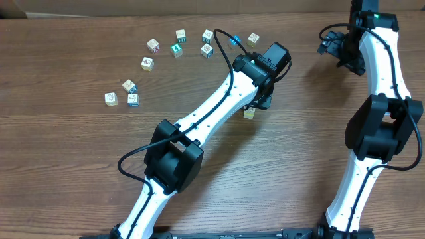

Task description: Form a tower

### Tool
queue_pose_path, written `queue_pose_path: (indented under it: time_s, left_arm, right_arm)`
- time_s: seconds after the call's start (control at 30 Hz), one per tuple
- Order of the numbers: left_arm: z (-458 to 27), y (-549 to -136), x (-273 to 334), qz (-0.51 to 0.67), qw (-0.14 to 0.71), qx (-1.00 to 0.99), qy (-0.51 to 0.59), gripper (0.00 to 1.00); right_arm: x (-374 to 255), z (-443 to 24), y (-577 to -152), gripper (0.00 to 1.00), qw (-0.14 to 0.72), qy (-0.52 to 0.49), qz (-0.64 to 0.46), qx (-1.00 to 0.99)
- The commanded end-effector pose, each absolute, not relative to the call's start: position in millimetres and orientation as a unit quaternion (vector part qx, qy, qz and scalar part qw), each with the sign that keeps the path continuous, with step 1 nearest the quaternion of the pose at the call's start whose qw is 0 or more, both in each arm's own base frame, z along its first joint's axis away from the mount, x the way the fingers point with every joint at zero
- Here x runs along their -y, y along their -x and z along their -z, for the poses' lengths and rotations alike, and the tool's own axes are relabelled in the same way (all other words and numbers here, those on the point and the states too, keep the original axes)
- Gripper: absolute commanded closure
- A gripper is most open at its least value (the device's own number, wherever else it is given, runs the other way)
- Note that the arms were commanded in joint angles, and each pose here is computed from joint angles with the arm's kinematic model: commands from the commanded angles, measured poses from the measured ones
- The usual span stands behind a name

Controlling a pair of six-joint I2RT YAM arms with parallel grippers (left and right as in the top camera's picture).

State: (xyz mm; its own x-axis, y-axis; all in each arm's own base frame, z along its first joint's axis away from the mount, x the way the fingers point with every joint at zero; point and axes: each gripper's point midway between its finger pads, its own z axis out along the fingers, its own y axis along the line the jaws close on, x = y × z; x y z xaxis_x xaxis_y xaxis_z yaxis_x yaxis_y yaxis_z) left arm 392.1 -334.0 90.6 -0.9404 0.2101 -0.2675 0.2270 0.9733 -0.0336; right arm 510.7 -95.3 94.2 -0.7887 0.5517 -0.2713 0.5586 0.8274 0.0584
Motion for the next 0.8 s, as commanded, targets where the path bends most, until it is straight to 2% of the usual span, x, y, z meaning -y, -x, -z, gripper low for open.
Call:
queue_pose_path:
  time_s: [0.0, 0.1, 0.33, 0.43, 0.47, 0.77]
  left_arm:
    - [-85.6, -398.7, 329.0, 0.023, 0.135, -0.985, -0.101, 0.44]
    - [-95.7, -415.2, 318.0, 0.029, 0.147, -0.985, -0.082, 0.42]
    - [-103.9, -461.6, 253.5, 0.028, 0.155, -0.988, 0.002, 0.26]
    - [-101.8, -473.2, 214.4, 0.014, 0.143, -0.989, 0.038, 0.03]
    - [-100.9, -475.4, 200.7, 0.009, 0.137, -0.989, 0.05, 0.0]
    - [-94.4, -473.7, 67.2, -0.038, 0.064, -0.985, 0.156, 0.0]
  right_arm:
    - [99.3, -107.6, -513.7, 0.0, 0.157, -0.298, 0.012, -0.942]
    - [99.3, -107.6, -513.7, 0.0, 0.157, -0.298, 0.012, -0.942]
    - [99.3, -107.6, -513.7, 0.0, 0.157, -0.298, 0.012, -0.942]
    - [99.3, -107.6, -513.7, 0.0, 0.157, -0.298, 0.012, -0.942]
    - [99.3, -107.6, -513.7, 0.0, 0.157, -0.298, 0.012, -0.942]
    - [99.3, -107.6, -513.7, 0.0, 0.157, -0.298, 0.012, -0.942]
